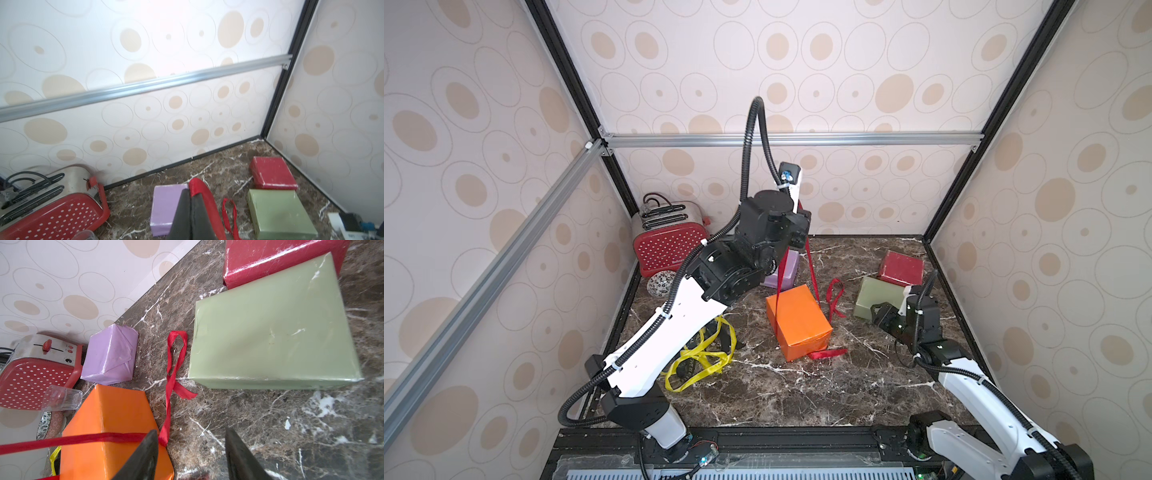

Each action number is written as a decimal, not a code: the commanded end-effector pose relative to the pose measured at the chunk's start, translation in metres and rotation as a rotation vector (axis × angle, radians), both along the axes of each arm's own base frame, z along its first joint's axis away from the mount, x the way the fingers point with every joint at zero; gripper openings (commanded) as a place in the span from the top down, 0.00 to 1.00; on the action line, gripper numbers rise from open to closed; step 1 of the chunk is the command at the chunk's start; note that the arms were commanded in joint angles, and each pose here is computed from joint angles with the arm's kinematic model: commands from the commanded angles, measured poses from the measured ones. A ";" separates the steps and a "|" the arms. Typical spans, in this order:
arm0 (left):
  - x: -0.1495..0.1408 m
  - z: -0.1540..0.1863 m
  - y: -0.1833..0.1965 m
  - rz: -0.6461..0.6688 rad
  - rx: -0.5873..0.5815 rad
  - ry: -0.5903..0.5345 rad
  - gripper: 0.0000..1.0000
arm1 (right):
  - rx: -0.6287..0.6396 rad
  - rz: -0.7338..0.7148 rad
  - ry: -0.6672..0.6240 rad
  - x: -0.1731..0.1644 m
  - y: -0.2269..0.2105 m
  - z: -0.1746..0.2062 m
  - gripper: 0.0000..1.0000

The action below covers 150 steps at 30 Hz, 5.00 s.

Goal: Untie the ribbon bows on the gift boxes
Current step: Pull the ribbon from the gift box.

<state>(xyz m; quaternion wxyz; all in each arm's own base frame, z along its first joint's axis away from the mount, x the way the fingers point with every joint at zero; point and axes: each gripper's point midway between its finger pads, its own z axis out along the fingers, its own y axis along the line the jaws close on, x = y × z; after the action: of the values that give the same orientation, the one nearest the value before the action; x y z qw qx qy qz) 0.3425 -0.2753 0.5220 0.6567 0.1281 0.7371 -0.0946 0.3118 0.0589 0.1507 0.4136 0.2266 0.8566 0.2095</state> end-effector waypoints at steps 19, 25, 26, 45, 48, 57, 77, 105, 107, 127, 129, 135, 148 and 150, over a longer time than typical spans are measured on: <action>-0.017 0.122 0.036 0.066 -0.162 -0.265 1.00 | 0.073 0.180 -0.137 0.004 0.031 0.025 0.40; -0.025 0.138 0.040 0.044 -0.231 -0.296 1.00 | 0.056 0.410 -0.366 -0.011 0.097 0.083 0.28; -0.026 0.139 0.041 0.043 -0.237 -0.296 1.00 | 0.021 0.464 -0.386 -0.015 0.113 0.096 0.27; -0.027 0.124 0.039 0.028 -0.232 -0.246 1.00 | -0.091 0.687 -0.615 0.009 0.265 0.203 0.02; -0.027 0.123 0.037 0.020 -0.236 -0.241 1.00 | -0.156 0.635 -0.609 0.016 0.276 0.197 0.02; -0.026 0.123 0.038 0.025 -0.249 -0.235 1.00 | -0.279 0.519 -0.660 0.016 0.325 0.175 0.02; -0.039 0.069 0.132 0.349 -0.115 -0.157 1.00 | -0.223 0.425 -0.610 0.013 0.307 0.177 1.00; -0.076 -0.085 0.227 0.579 0.072 0.009 1.00 | -0.001 0.602 -0.920 -0.005 0.328 0.471 1.00; -0.076 -0.088 0.228 0.577 0.067 0.010 1.00 | 0.026 0.603 -0.964 -0.011 0.324 0.485 1.00; -0.062 -0.144 0.026 -0.408 -0.170 0.300 0.66 | 0.215 0.664 -1.092 -0.047 0.306 0.529 1.00; -0.062 -0.143 0.015 -0.460 -0.205 0.326 0.58 | 0.206 0.665 -1.068 -0.045 0.308 0.520 1.00; -0.074 -0.138 -0.009 -0.612 -0.275 0.358 0.29 | 0.170 0.660 -1.037 -0.043 0.305 0.503 1.00; -0.080 -0.134 0.015 -0.527 -0.268 0.313 0.01 | 0.101 0.590 -0.984 -0.027 0.279 0.481 1.00; -0.088 -0.126 0.009 -0.593 -0.288 0.308 0.01 | 0.106 0.585 -0.985 -0.026 0.276 0.484 1.00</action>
<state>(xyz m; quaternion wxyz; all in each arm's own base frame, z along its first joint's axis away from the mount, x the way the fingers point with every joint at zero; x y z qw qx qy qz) 0.2676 -0.2637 0.3640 0.4707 0.2114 0.7767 -0.3612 0.2932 0.3520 0.6137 0.6603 -0.1374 0.5997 0.4308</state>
